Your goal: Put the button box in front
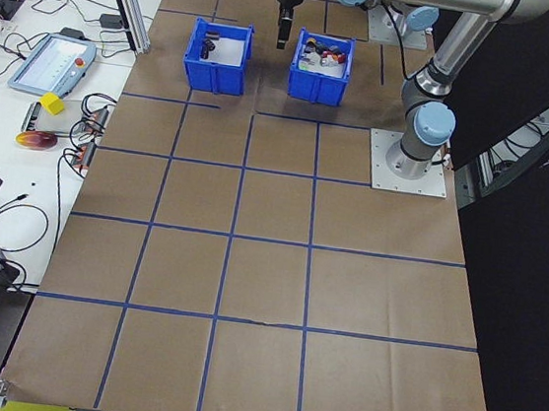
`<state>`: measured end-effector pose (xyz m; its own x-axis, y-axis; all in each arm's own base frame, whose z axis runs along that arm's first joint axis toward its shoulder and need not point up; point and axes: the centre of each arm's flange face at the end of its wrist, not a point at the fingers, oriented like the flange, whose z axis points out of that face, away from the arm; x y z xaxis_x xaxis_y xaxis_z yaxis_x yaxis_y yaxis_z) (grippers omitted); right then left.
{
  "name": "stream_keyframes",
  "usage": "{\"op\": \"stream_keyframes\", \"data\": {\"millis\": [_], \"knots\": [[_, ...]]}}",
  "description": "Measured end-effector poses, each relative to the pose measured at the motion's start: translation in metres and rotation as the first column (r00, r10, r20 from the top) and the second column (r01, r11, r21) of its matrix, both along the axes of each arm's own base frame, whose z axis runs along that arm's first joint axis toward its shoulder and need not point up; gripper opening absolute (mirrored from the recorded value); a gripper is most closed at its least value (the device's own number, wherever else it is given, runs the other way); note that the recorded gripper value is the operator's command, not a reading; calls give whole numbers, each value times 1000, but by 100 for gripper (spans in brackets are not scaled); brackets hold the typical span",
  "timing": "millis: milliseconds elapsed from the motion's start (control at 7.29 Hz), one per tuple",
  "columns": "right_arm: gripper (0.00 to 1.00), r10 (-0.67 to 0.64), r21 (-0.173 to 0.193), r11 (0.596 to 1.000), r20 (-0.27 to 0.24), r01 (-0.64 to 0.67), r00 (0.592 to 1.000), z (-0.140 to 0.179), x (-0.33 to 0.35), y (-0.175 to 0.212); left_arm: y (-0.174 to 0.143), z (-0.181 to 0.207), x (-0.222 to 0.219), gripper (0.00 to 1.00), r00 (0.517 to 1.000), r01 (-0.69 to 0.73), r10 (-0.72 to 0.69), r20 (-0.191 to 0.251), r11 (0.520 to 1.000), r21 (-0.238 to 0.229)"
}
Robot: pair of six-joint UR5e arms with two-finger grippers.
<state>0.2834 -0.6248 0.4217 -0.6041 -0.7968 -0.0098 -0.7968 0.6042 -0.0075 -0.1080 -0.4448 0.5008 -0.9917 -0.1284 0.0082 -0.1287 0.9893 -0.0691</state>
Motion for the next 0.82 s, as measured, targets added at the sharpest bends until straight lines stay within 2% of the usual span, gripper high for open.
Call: {"op": "stream_keyframes", "data": {"millis": [137,275,412,549,824], "knots": [[100,104,-10,994,-12,-105,994,-7,30,-5,36,-19,-5,99,994,-107,108,-21,994,22],[100,194,-13,981,-15,-194,981,-13,58,-6,70,-42,-11,99,966,-253,255,-44,966,50],[100,287,-12,958,-19,-287,958,-21,90,1,96,-58,-21,99,908,-406,412,-74,910,83],[100,385,-8,923,-25,-385,923,-28,123,13,117,-69,-39,99,830,-541,552,-83,832,119],[100,517,10,856,-30,-517,856,-42,156,29,164,-93,-90,99,610,-776,792,-25,603,185]]}}
